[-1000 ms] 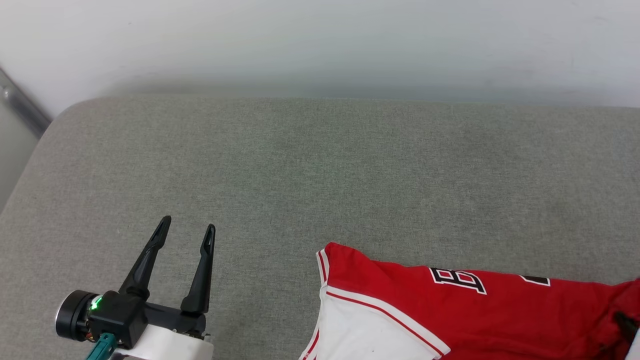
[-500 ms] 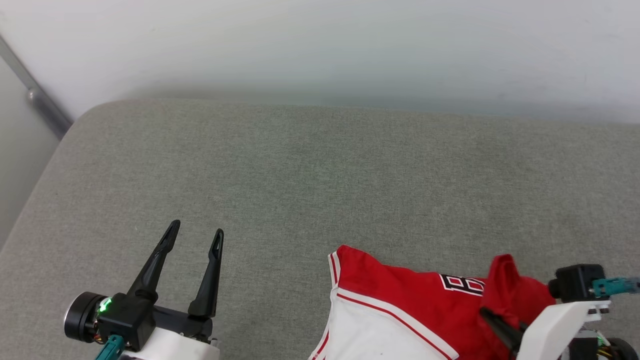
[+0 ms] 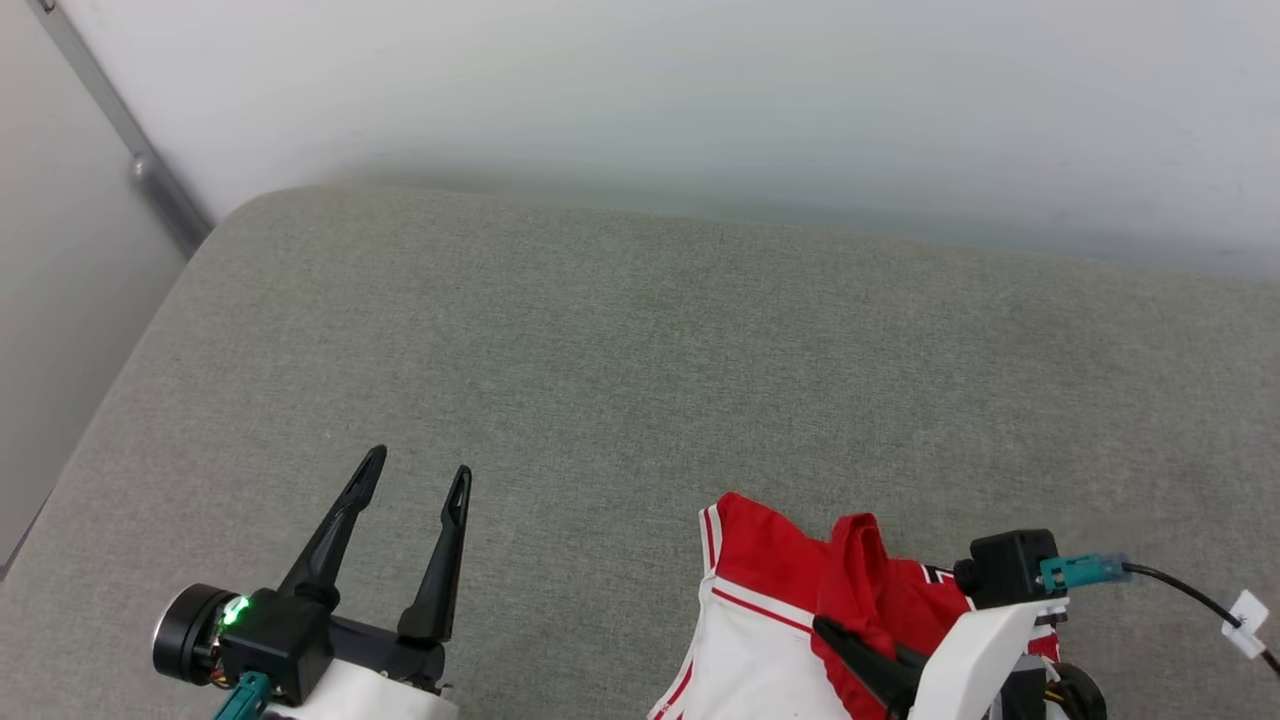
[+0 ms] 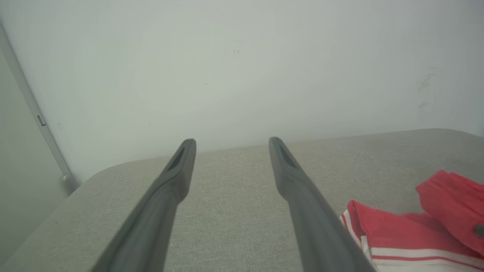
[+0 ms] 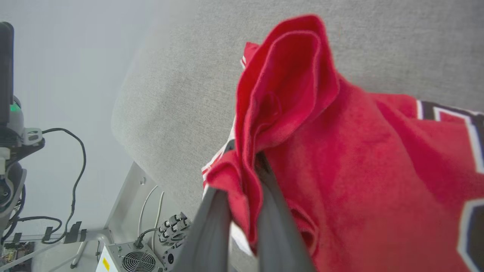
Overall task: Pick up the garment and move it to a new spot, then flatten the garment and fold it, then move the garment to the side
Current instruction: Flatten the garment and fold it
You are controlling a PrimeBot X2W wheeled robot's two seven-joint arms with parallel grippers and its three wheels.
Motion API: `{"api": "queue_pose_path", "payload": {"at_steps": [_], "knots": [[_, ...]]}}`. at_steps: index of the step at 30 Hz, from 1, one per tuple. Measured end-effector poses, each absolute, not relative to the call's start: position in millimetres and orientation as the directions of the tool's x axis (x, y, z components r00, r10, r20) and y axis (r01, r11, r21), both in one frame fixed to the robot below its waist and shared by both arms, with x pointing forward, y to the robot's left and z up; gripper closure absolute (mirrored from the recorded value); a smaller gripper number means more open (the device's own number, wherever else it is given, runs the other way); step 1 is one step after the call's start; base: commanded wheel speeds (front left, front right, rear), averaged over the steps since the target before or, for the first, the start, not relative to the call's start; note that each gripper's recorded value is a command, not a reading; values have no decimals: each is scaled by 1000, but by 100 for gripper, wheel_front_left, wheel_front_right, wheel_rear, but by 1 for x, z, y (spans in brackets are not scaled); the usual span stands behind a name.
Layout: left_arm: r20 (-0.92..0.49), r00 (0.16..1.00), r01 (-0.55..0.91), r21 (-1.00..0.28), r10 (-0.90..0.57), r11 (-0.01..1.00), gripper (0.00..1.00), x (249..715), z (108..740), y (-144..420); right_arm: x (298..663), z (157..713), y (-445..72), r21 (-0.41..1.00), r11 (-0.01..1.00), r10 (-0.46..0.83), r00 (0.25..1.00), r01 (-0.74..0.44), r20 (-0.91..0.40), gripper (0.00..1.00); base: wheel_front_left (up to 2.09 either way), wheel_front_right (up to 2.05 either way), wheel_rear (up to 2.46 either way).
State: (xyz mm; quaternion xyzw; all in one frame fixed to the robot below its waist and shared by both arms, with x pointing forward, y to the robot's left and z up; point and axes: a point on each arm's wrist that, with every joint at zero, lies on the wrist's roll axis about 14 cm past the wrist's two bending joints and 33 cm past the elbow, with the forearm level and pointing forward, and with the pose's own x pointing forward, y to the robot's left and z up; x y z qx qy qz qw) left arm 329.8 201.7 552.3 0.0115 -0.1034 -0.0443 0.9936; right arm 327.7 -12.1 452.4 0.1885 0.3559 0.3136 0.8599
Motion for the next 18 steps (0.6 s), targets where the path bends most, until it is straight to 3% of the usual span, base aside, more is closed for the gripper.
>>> {"api": "queue_pose_path", "payload": {"at_steps": [3, 4, 5, 6, 13, 18], "knots": [[205, 976, 71, 33, -76, 997, 0, 328, 553, 206, 326, 443, -4, 568, 720, 687, 531, -399, -496, 100, 0, 0, 0], [208, 976, 66, 34, -71, 997, 0, 328, 554, 208, 326, 441, -1, 569, 716, 691, 523, -404, -498, 92, 0, 0, 0], [210, 975, 62, 34, -68, 997, 0, 328, 555, 209, 326, 440, 2, 571, 712, 695, 522, -408, -494, 92, 0, 0, 0], [210, 976, 60, 34, -66, 998, 0, 328, 555, 209, 327, 439, 4, 573, 711, 697, 521, -408, -493, 0, 0, 0, 0], [204, 977, 54, 30, -59, 998, 0, 330, 553, 210, 330, 442, 19, 578, 685, 723, 510, -444, -466, 0, 0, 0, 0], [201, 977, 72, 29, -76, 997, 0, 334, 551, 205, 360, 461, 3, 479, 743, 666, 594, -468, -451, 0, 0, 0, 0]]}}
